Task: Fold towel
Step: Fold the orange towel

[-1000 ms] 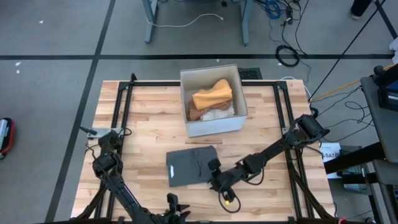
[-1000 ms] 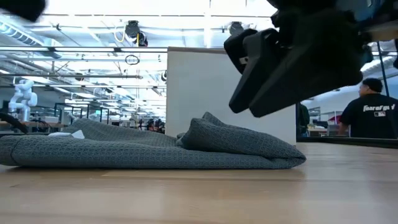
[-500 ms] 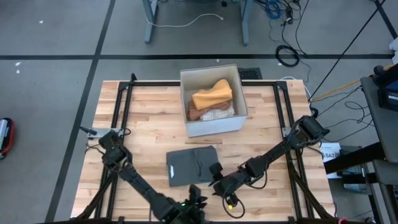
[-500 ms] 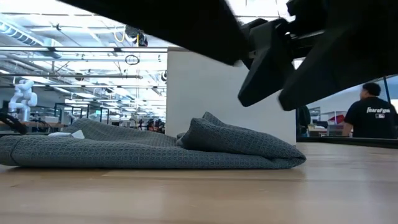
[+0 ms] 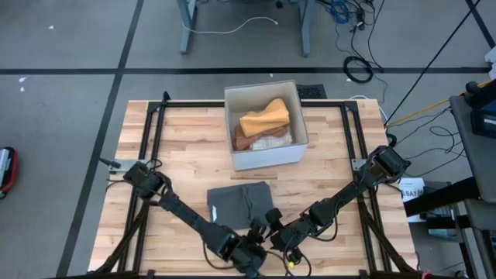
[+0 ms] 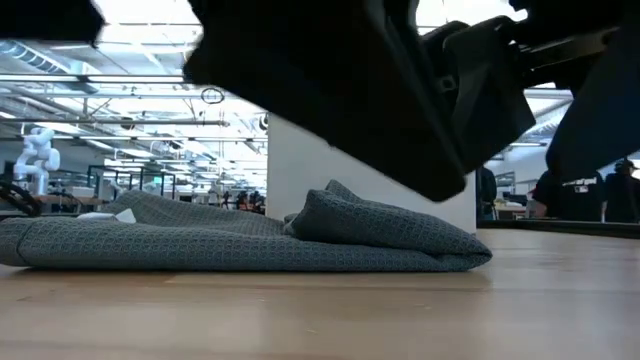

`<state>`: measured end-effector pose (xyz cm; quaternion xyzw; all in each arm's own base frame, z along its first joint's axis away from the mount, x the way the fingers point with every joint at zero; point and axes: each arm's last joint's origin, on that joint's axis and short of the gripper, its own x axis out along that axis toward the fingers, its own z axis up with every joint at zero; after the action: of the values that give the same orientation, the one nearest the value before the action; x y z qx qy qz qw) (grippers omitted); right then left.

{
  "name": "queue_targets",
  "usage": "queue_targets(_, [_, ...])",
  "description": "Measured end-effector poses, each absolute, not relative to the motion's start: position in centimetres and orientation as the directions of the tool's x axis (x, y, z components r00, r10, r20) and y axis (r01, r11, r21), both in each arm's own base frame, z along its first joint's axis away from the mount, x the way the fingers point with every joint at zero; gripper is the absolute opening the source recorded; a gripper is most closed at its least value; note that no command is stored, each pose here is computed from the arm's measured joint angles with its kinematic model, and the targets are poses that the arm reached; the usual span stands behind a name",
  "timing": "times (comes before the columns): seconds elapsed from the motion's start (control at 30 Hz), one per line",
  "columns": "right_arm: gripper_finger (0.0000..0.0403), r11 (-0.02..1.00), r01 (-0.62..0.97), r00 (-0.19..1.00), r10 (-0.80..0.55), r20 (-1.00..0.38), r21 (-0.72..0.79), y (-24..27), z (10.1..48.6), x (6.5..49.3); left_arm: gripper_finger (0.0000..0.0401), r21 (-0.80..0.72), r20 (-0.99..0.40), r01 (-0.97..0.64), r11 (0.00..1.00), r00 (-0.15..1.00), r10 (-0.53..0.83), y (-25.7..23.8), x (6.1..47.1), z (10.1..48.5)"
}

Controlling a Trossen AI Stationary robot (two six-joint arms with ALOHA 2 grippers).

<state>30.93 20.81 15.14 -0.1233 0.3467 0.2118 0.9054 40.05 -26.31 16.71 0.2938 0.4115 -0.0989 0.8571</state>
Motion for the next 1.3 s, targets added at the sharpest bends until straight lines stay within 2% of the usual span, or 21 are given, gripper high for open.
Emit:
queue_targets(0.4, [0.0171,0.897,-0.44,0.662,0.294,-0.69,-0.04,20.8,15.1,30.8,0.0131,0.164,-0.807,0.555,0.816,0.55,-0.213,-21.9,41.5,20.4])
queue_targets(0.77, [0.0171,0.918,-0.397,0.667,0.269,-0.695,-0.025,20.7,15.0,30.8,0.0131,0.139,-0.858,0.548,0.825,0.483,-0.177,-17.4,40.9,23.3])
queue_targets(0.97, [0.0171,0.937,-0.341,0.673,0.186,-0.716,-0.076,20.3,14.7,30.7,0.0131,0.155,-0.825,0.546,0.823,0.53,-0.195,-15.5,41.0,25.6])
queue_targets(1.3, [0.0171,0.949,-0.308,0.66,0.168,-0.732,-0.06,20.2,14.5,30.5,0.0131,0.096,-0.796,0.551,0.829,0.543,-0.268,-12.7,41.5,27.0])
